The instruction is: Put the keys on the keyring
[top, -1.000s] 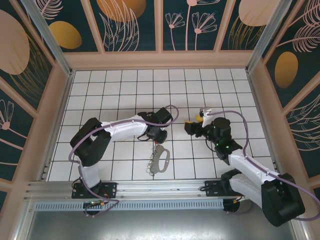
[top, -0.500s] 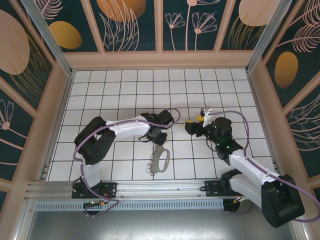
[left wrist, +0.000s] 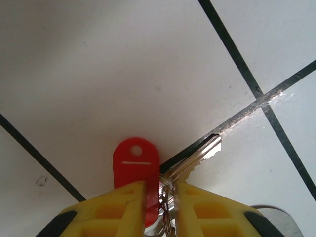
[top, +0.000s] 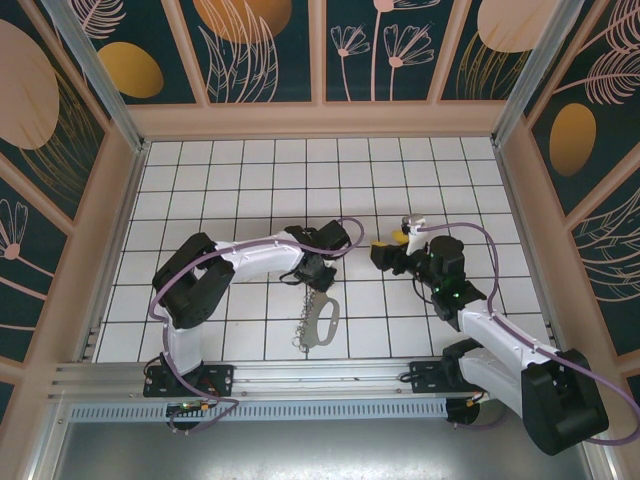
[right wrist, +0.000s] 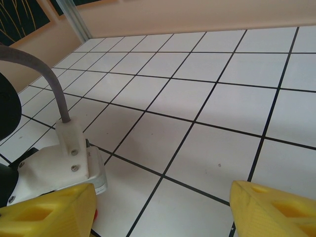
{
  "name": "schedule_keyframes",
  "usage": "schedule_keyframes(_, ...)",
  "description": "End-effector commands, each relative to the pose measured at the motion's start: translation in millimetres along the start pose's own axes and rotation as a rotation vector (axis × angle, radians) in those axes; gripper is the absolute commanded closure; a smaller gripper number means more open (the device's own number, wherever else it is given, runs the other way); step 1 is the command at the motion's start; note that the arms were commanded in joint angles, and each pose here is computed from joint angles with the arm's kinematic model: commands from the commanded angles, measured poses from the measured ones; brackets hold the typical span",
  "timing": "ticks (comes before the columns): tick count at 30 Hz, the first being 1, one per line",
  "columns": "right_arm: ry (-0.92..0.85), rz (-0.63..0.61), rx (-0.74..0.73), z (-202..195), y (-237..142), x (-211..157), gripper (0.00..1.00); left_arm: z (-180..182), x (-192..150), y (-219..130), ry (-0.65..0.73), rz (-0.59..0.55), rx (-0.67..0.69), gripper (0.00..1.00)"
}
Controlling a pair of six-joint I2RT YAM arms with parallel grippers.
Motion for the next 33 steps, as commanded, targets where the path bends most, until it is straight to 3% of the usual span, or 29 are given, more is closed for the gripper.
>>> schedule_keyframes(1,-0.004,-0.048,0.0,-0.6,-3.0,5.7,0.29,2.6,-5.8,2.1,0.022,0.036,0.038,0.8)
schedule_keyframes(15,-0.001,-0.053,-0.004,-1.4,-3.4,5.6,0.29,-0.5,-9.0,-1.4,0.026,0.042,0.029,0.81)
schedule_keyframes(25,0.0,-0.048,-0.013,-2.7,-3.1,3.6,0.29,-3.4,-8.3,-8.5,0.022,0.025,0.009,0.98)
schedule_keyframes(33,0.002,-0.042,-0.016,-3.6,-1.9,0.6,0.29,-11.5,6.2,-43.0,0.026,-0.08,-0.05,1.0)
Point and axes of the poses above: each hand's point on the last joint's axis, 136 mm out from that joint toward the fingers, its own y axis out along the fingers, its own z axis along the line the jaws close on, x = y × z, the point moved 6 cm from there along -y, back along the fingers, and after that the axes turned 13 degrees about -y, right-handed, at the moved point
